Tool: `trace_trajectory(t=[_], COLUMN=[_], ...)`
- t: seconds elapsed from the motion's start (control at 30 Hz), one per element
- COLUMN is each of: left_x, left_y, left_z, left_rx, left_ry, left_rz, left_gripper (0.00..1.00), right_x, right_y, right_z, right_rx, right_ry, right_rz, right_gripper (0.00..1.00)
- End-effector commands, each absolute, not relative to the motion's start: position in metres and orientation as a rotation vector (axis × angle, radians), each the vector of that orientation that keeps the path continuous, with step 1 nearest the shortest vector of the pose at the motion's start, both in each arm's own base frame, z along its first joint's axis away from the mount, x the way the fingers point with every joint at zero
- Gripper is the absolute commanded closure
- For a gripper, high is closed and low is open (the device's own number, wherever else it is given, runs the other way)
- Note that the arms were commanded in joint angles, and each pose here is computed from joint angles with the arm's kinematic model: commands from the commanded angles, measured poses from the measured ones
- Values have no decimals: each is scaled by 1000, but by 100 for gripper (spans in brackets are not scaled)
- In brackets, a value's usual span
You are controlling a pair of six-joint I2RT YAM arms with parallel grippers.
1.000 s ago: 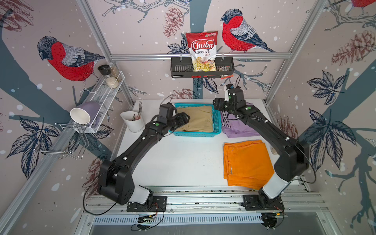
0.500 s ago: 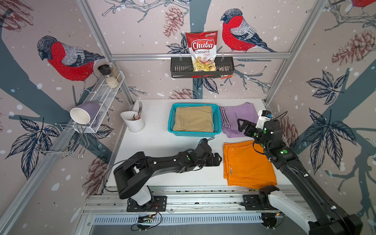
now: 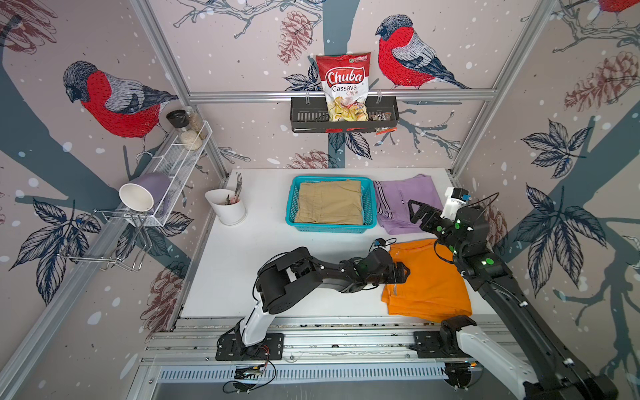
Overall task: Put the folded long pants in the basket
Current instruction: Move the long pant to the center of the board.
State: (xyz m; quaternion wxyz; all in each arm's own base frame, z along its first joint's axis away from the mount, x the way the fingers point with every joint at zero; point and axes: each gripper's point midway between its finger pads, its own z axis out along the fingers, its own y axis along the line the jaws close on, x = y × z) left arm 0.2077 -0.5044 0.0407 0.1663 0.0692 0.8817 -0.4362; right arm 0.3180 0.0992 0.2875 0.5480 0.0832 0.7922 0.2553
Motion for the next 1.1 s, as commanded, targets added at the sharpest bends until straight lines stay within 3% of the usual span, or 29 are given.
trace_trajectory(t=[0.0, 0.1, 0.13, 0.4, 0.6, 0.83, 1.07], left_x=[182, 182, 183, 194, 203, 213, 222], left_y=[-483, -486, -485, -444, -356, -262, -219], left_z=[-17, -25, -26, 9, 50, 81, 73], left_rx=[204, 198, 200, 164, 65, -41, -75], left_ry=[2757, 2767, 2764, 2679, 2607, 2549, 2563], left_rz=[-1071, -1071, -1067, -1030, -909, -779, -735], left_gripper=[38, 92, 100, 100, 100, 100, 100], right_x=[317, 315, 315, 316, 314, 307, 295], right_y=[99, 96, 96, 90, 100, 111, 137], right_z=[298, 301, 302, 295, 276, 202, 136], right_rx=[192, 197, 200, 247, 231, 308, 260], right_ry=[1839, 1825, 1821, 1823, 1860, 1980, 2175], right_rz=[616, 608, 607, 593, 651, 765, 881], right_gripper=[0, 0, 0, 0, 0, 0, 4])
